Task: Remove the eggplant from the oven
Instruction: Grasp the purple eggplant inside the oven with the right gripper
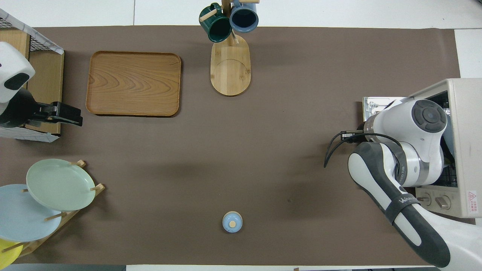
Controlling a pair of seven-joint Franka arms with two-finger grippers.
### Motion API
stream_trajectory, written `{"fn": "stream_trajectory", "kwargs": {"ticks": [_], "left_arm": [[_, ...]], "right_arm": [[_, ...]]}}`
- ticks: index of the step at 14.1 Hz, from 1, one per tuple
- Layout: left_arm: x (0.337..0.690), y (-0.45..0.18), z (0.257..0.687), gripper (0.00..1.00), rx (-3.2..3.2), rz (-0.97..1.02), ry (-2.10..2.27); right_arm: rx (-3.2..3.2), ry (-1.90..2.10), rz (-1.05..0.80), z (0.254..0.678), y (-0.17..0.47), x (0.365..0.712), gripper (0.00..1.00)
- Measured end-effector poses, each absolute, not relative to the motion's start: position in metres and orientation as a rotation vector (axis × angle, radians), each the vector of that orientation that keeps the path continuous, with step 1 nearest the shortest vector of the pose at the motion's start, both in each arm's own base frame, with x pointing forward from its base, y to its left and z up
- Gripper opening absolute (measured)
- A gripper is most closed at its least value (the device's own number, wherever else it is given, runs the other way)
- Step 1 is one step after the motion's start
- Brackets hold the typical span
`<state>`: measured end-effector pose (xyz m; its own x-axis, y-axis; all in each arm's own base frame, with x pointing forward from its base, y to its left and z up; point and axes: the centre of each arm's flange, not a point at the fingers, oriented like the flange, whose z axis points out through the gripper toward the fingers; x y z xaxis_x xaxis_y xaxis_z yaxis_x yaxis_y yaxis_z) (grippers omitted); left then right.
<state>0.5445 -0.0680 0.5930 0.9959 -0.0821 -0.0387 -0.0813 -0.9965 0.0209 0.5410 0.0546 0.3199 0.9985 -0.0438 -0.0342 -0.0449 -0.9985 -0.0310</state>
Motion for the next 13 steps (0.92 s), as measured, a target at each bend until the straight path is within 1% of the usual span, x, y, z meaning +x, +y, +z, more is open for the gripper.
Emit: {"fn": "stream_trajectory", "kwargs": {"ticks": [1, 3, 5, 6, 9, 13], "left_arm": [[0.545, -0.068, 0.593, 1.0, 3.119, -0.062, -0.128], [0.545, -0.068, 0.593, 1.0, 3.119, -0.062, -0.128], [0.545, -0.068, 0.593, 1.0, 3.119, -0.062, -0.128], [0.545, -0.068, 0.593, 1.0, 3.119, -0.062, -0.128], [0.545, -0.068, 0.593, 1.0, 3.119, -0.062, -0.128], [0.545, -0.068, 0.593, 1.0, 3.119, -0.062, -0.128]], "right_arm": [[-3.107, 0.072, 0.073, 0.336, 0.063, 0.546, 0.01], [-3.105, 0.097, 0.13, 0.374, 0.058, 0.553, 0.04], [-3.12, 0.161, 0.168, 0.403, 0.024, 0.553, 0.22], [-3.138, 0.192, 0.181, 0.41, 0.002, 0.55, 0.32], [-3.151, 0.199, 0.217, 0.404, -0.041, 0.543, 0.33], [-3.145, 0.125, 0.214, 0.387, -0.069, 0.534, 0.33]]}}
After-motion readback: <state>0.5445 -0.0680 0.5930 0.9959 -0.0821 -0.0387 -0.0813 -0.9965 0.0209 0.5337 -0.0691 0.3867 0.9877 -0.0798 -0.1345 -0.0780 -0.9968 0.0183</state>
